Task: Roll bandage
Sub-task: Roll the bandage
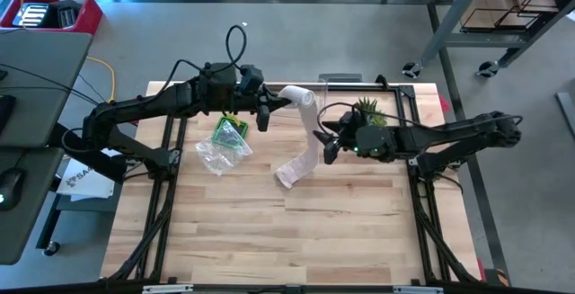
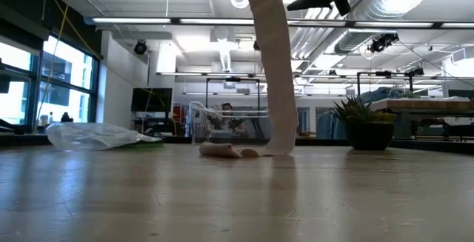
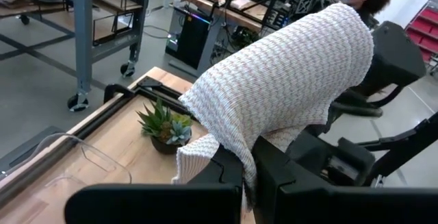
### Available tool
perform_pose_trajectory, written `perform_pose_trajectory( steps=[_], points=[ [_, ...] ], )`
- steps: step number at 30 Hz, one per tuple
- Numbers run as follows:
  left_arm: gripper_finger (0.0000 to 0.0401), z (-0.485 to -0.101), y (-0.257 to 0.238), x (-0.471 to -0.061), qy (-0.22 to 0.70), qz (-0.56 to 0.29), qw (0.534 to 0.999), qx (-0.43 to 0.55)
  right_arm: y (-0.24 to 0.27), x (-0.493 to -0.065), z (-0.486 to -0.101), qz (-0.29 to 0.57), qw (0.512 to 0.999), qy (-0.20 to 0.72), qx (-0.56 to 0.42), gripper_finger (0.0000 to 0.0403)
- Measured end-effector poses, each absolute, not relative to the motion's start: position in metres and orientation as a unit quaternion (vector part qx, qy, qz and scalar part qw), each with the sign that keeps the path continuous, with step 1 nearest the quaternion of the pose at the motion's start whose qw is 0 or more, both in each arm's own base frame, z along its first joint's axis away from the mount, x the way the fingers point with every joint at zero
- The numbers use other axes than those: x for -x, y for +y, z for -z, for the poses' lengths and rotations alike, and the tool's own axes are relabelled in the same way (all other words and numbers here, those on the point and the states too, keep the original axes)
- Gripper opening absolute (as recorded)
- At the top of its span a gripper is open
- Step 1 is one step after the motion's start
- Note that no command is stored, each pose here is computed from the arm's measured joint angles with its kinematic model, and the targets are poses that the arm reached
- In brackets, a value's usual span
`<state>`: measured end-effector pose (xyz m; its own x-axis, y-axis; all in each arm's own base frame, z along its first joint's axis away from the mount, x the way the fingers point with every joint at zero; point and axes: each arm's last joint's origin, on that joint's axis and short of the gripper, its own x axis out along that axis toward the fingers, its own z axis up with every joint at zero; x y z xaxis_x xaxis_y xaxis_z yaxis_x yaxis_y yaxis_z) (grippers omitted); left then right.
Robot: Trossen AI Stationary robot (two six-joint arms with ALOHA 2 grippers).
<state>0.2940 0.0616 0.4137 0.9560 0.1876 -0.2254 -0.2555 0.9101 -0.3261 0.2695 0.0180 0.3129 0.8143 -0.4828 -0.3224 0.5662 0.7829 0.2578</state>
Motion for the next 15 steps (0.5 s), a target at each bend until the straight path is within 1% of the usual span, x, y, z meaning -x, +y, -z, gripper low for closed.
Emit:
perform_pose_trajectory(
  steps=[3,7,9,11,13,15],
  points=[
    [0.0,-0.415,0.062,-0.294,0.089,-0.113,0.973,0.178,0.016,-0.277,-0.308,0.284,0.936,0.121,-0.172,0.0204],
    [0.0,-0.416,0.062,-0.295,0.083,-0.112,0.974,0.177,0.013,-0.281,-0.302,0.317,0.925,0.117,-0.173,0.0204],
    [0.0,-0.416,0.062,-0.295,0.081,-0.112,0.974,0.177,0.013,-0.283,-0.302,0.315,0.925,0.108,-0.182,0.0196],
    [0.0,-0.416,0.062,-0.295,0.081,-0.112,0.974,0.177,0.013,-0.282,-0.301,0.317,0.923,0.113,-0.186,0.017],
    [0.0,-0.417,0.062,-0.295,0.08,-0.112,0.974,0.177,0.013,-0.283,-0.298,0.321,0.919,0.118,-0.196,0.0124],
    [0.0,-0.417,0.062,-0.295,0.075,-0.111,0.975,0.177,0.013,-0.286,-0.296,0.322,0.918,0.118,-0.2,0.0068]
  ],
)
